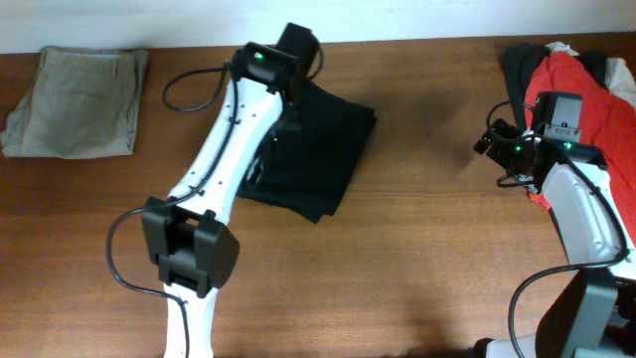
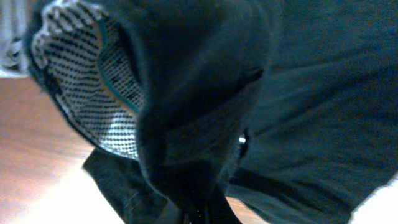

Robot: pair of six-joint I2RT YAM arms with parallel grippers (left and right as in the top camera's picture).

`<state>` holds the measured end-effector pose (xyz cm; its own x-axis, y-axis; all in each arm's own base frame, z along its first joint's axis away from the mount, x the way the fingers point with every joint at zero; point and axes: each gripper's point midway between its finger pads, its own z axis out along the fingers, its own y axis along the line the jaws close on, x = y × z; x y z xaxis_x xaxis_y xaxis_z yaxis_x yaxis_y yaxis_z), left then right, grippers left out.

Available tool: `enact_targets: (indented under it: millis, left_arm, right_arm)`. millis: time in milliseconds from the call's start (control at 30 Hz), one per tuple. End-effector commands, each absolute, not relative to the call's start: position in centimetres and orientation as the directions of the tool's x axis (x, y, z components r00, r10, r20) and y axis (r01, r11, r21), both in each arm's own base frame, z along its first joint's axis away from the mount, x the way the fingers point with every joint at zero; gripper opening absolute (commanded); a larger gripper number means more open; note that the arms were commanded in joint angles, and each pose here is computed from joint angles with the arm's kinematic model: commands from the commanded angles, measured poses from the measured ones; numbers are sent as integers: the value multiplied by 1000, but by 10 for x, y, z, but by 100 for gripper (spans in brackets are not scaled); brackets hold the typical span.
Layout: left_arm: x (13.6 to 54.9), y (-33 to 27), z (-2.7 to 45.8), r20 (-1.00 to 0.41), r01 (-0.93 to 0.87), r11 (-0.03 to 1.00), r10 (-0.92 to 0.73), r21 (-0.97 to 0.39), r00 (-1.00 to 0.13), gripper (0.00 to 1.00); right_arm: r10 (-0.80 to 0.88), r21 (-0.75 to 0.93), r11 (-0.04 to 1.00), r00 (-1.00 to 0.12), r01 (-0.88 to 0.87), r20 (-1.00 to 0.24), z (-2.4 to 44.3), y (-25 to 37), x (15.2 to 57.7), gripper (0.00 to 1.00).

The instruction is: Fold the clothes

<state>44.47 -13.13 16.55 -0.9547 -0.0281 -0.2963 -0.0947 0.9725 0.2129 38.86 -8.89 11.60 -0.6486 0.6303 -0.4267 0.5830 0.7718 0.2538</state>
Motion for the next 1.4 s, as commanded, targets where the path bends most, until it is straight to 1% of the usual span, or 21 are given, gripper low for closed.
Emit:
enact_targets:
  millis: [0, 100, 300, 400, 433, 500, 600, 667, 733, 833, 967, 1033, 1200, 1300, 1367]
  left_arm:
    - [445, -70, 200, -363, -261, 933, -160, 249, -918, 1]
    - [435, -37, 224, -385, -338, 911, -231, 236, -893, 1]
    - [391, 33, 285, -458, -513, 837, -387, 188, -800, 1]
    - [383, 37, 290, -455, -520, 833, -395, 189, -798, 1]
    - [384, 33, 289, -450, -512, 840, -393, 179, -802, 1]
    - [393, 14, 287, -448, -481, 870, -388, 110, -805, 1]
    - [414, -26, 292, -500, -408, 913, -340, 28, -796, 1]
    - [422, -46, 289, -515, -368, 930, -308, 15, -800, 1]
    - [430, -63, 273, -503, -336, 941, -279, 25, -818, 1]
    - [452, -90, 230, -463, -293, 955, -236, 55, -855, 1]
    - [487, -122, 182, -464, -254, 966, -205, 44, -862, 1]
    - [496, -140, 167, -463, -214, 976, -174, 34, -869, 0]
    - [503, -190, 167, -509, 39, 997, 70, 71, -858, 0]
    - [500, -208, 163, -505, 115, 989, 149, 98, -850, 1]
    - [499, -213, 148, -475, 148, 983, 181, 106, -861, 2]
  right_arm:
    - [640, 255, 763, -635, 595, -433, 119, -91, 387, 98]
    - [640, 255, 763, -635, 595, -433, 119, -91, 387, 99]
    - [640, 255, 763, -635, 595, -433, 119, -91, 387, 99]
    - [640, 255, 763, -635, 595, -433, 119, -91, 387, 99]
    - [640, 255, 763, -635, 595, -433, 119, -91, 387, 99]
    - [640, 255, 763, -635, 595, -433, 119, -91, 387, 99]
    - [640, 255, 763, -635, 595, -433, 119, -91, 387, 99]
    - [640, 255, 763, -635, 595, -433, 119, -91, 387, 99]
    - [640, 255, 763, -635, 595, -433, 119, -91, 387, 99]
    - [640, 255, 763, -635, 595, -433, 119, -91, 387, 99]
    - [640, 255, 763, -635, 595, -433, 119, -91, 387, 99]
    - [640, 255, 763, -635, 595, -433, 119, -91, 387, 99]
    - [640, 255, 763, -635, 595, -433, 119, -91, 387, 99]
    - [640, 255, 763, -635, 595, -433, 119, -91, 387, 99]
    - [640, 255, 763, -635, 595, -433, 119, -91, 387, 99]
